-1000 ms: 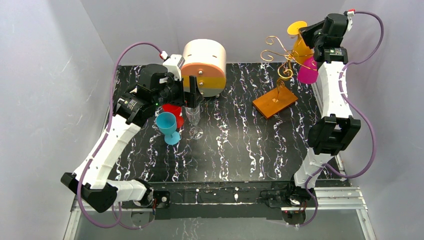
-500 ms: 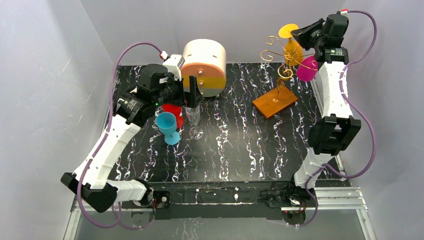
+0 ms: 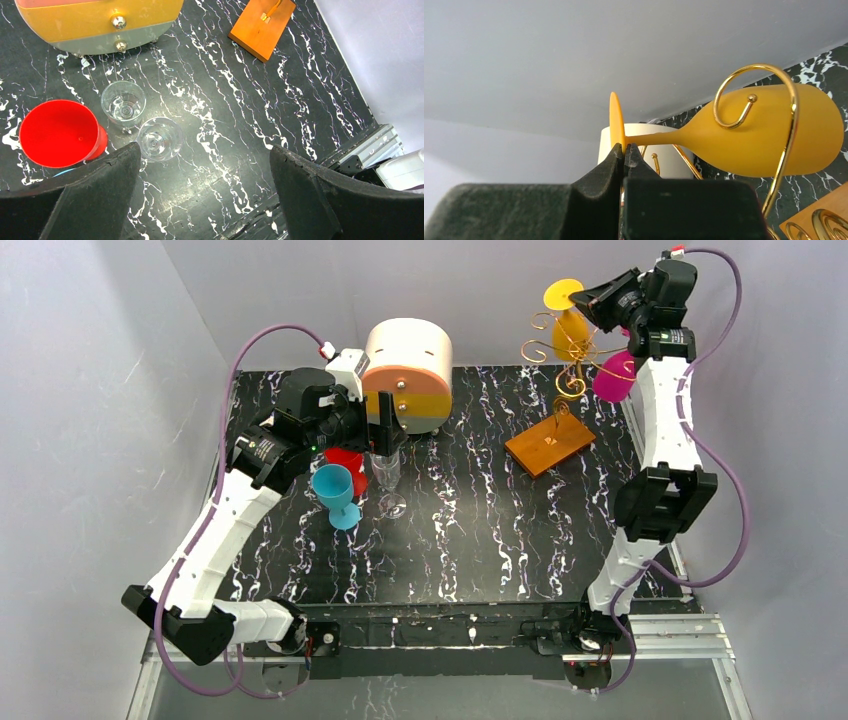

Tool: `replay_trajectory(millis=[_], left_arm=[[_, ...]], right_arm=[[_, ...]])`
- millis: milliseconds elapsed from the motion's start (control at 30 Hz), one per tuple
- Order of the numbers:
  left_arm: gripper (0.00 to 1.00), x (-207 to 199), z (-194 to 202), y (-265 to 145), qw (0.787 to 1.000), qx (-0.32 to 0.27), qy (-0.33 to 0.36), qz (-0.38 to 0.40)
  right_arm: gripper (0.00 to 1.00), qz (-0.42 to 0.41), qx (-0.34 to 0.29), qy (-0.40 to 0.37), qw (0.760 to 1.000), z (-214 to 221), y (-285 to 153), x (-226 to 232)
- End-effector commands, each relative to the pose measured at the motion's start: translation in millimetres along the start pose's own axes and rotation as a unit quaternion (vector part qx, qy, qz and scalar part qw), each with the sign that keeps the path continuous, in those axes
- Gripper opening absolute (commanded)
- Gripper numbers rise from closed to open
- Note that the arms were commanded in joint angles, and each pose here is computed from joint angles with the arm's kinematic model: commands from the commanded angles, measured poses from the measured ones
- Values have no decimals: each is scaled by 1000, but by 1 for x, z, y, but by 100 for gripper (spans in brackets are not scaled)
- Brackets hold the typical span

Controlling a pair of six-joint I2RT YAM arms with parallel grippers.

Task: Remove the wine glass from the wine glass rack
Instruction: Pick up the wine glass from the wine rack, then place the wine glass at the center of the board.

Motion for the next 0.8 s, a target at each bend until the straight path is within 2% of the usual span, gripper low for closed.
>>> replay_trajectory(millis=[0,467,767], left_arm=[[98,-5,-10,-13,1000,-17,0,7],[98,-6,-11,-15,1000,-18,-2,7],[98,-6,-13,-14,1000,-20,0,5]], right_arm=[[1,-63,18,-13,998,-2,-2,25],[1,-162,73,-26,984,1,6,47],[1,-227,130,-41,964,15,7,62]])
Point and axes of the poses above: each gripper's point midway between its finger pads, its own y axis out along the fingers, its own x axis along the line the jaws close on, z = x × y, the point moved 5 cm from there along -y, back along the fingers, and after that the axes turned 1 degree about y, right-handed, at the moved point
